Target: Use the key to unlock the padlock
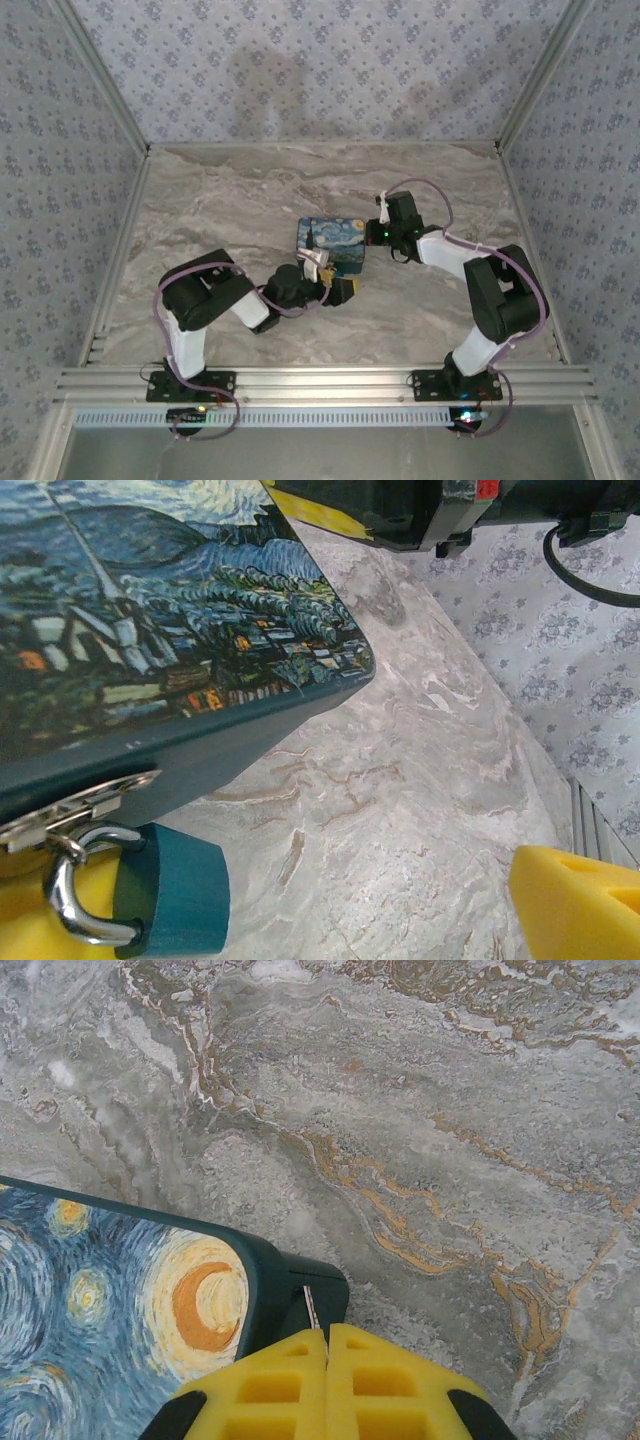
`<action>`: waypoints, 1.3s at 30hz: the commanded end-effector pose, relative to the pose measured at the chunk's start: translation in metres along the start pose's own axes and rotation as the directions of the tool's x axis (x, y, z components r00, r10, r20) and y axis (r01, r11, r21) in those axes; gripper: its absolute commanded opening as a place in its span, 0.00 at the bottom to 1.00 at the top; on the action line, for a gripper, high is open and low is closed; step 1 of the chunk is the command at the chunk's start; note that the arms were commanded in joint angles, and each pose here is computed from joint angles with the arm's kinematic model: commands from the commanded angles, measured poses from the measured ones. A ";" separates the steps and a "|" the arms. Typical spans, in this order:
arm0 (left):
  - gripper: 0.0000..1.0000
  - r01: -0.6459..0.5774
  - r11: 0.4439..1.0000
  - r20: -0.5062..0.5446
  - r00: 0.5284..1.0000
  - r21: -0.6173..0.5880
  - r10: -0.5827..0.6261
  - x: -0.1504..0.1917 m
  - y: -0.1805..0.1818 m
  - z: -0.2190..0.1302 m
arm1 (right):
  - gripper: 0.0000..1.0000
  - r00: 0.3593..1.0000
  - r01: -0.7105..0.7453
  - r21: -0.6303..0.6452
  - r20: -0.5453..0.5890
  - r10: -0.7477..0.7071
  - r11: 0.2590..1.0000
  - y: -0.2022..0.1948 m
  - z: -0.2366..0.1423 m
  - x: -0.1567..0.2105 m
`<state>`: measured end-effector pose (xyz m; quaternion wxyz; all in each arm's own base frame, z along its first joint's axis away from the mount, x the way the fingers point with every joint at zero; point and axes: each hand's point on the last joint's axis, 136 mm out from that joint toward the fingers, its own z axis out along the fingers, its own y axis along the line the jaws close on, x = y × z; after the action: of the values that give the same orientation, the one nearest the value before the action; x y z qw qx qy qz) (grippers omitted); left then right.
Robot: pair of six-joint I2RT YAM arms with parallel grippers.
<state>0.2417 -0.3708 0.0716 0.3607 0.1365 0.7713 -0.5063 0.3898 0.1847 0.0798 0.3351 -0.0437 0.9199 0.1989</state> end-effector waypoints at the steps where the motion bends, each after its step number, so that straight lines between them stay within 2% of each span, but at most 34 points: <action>1: 0.89 -0.031 0.999 0.059 0.998 0.040 0.028 -0.016 -0.013 0.008 | 0.00 1.000 0.007 -0.031 -0.018 -0.008 0.999 0.011 -0.004 0.008; 8: 0.72 0.005 1.000 0.059 0.998 -0.011 -0.005 -0.011 0.004 -0.010 | 0.00 1.000 0.003 -0.028 -0.014 -0.004 1.000 0.008 -0.005 0.008; 16: 0.69 0.013 0.998 0.054 0.998 -0.059 -0.010 -0.013 0.015 -0.018 | 0.00 1.000 0.001 -0.034 -0.012 -0.002 0.999 0.010 -0.004 0.008; 18: 0.62 0.014 0.998 0.049 0.999 -0.053 -0.012 -0.014 0.015 -0.017 | 0.00 1.000 0.001 -0.032 -0.014 -0.001 0.999 0.010 -0.004 0.009; 21: 0.61 0.026 0.999 0.041 0.999 -0.047 -0.024 -0.014 0.016 -0.015 | 0.00 1.000 0.003 -0.031 -0.013 -0.003 1.000 0.009 -0.004 0.009; 23: 0.55 0.032 0.998 0.028 0.999 -0.052 -0.030 -0.012 0.018 -0.013 | 0.00 1.000 0.002 -0.031 -0.014 -0.002 1.000 0.009 -0.004 0.009; 28: 0.53 0.048 0.996 0.006 0.999 -0.075 -0.048 -0.007 0.025 -0.013 | 0.00 1.000 0.003 -0.032 -0.010 -0.004 0.999 0.010 -0.004 0.007; 30: 0.45 0.053 0.995 -0.004 0.999 -0.082 -0.053 -0.004 0.028 -0.013 | 0.00 1.000 0.003 -0.033 -0.011 -0.004 0.999 0.010 -0.004 0.007; 36: 0.39 0.072 0.991 -0.027 0.997 -0.110 -0.075 0.003 0.037 -0.013 | 0.00 1.000 0.003 -0.036 -0.008 -0.003 0.999 0.010 -0.003 0.006; 39: 0.33 0.077 0.990 -0.029 0.996 -0.116 -0.081 0.003 0.039 -0.014 | 0.00 1.000 0.002 -0.037 -0.006 -0.002 0.999 0.011 -0.004 0.006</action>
<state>0.2549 -0.3399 0.0467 0.3431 0.0945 0.8080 -0.4696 0.3825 0.1894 0.0763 0.3273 -0.0508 0.9211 0.2049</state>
